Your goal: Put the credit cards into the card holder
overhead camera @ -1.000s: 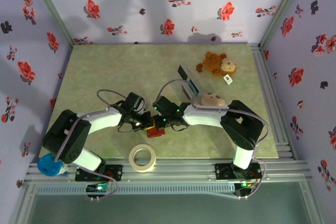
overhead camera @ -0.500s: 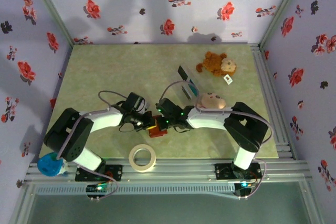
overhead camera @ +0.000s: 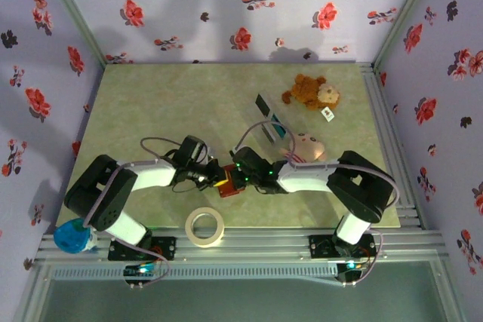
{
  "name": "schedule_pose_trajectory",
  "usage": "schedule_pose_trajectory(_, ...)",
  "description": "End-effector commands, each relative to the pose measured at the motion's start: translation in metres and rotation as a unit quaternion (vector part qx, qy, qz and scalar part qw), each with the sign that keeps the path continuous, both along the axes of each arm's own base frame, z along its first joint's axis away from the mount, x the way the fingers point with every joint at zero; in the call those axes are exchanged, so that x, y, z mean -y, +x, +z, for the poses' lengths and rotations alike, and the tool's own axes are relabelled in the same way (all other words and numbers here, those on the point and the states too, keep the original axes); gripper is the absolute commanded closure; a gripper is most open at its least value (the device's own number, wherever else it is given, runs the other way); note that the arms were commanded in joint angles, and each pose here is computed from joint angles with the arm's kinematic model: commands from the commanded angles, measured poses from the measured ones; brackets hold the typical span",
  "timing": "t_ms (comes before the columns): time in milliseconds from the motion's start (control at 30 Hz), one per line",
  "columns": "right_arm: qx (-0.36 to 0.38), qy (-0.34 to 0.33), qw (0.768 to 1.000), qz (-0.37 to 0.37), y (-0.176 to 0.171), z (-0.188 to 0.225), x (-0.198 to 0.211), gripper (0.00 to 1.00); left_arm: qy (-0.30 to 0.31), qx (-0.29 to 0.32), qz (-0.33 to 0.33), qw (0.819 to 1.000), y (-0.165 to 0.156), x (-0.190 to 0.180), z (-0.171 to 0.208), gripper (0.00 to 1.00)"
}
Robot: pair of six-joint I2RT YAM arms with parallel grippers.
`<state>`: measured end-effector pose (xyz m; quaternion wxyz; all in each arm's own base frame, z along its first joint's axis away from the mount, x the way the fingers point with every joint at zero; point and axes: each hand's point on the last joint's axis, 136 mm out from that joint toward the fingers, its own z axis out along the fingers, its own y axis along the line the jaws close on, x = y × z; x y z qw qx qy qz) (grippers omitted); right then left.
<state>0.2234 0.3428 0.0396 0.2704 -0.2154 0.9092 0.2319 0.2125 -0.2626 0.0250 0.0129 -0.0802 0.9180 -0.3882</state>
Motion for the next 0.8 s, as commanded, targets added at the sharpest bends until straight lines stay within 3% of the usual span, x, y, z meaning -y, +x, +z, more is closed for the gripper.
schedule_pose_trajectory(0, 0.034, 0.005, 0.999, -0.010, 0.003, 0.008, 0.007, 1.00, 0.083, -0.062, 0.021, 0.994, -0.029, -0.029, -0.044, 1.00)
schedule_pose_trajectory(767, 0.016, 0.040, 0.998, 0.040, -0.008, 0.000, -0.015, 1.00, 0.100, -0.057, 0.052, 0.992, -0.026, -0.037, -0.047, 1.00)
